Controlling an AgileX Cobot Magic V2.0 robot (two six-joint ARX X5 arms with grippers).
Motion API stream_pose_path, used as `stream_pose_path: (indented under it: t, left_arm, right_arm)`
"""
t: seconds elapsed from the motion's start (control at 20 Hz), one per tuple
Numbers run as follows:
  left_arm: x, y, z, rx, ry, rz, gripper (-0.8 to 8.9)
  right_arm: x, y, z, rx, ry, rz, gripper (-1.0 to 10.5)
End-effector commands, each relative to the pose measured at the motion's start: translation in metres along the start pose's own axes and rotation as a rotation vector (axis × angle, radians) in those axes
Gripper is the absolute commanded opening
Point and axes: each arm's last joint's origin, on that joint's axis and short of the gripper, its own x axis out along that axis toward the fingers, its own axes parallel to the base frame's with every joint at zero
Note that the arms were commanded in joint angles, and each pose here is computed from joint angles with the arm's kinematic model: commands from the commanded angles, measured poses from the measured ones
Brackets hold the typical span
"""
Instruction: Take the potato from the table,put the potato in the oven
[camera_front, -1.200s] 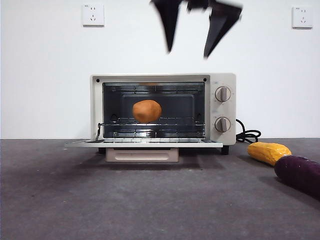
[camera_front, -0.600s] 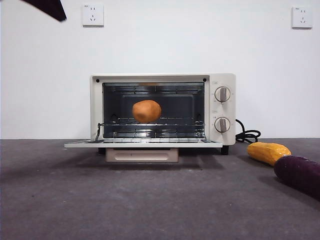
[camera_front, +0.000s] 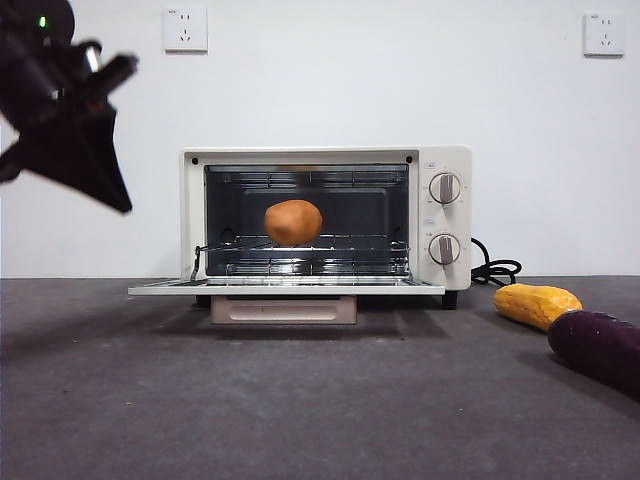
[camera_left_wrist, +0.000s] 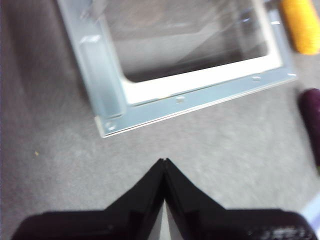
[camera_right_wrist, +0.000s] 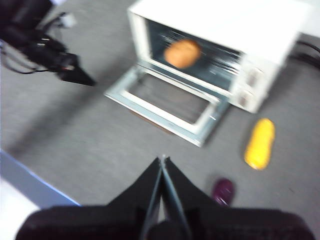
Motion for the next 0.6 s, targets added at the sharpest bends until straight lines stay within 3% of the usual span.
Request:
stream_pose_path:
  t: [0.05,0.2,0.3,0.45,0.6]
  left_arm:
    - [0.019,0.013,-0.016,-0.104,0.023,0.014,-0.06]
    - [0.036,0.027,-0.034,-0.179,0.025,0.021,-0.06]
    - [0.041,0.037,-0.039,-0.291,-0.026,0.019,-0.06]
    - [0.037,0.049,-0.038,-0.372,-0.077,0.025,-0.06]
    - [0.043,0.060,-0.035,-0.448,-0.091,-0.046,-0.06]
  right_arm:
    - [-0.004,-0.005,-0.020,0.054,0.029,-0.023,0.0]
    - [-0.021,-0.011,-0.038,0.095,-0.009,-0.016,0.0]
    - [-0.036,-0.015,-0.046,0.118,-0.054,-0.004,0.0]
    - [-0.055,-0.020,-0.057,0.170,-0.105,0.042,0.0]
    - [-0.069,-0.024,-0.067,0.183,-0.148,0.068,0.0]
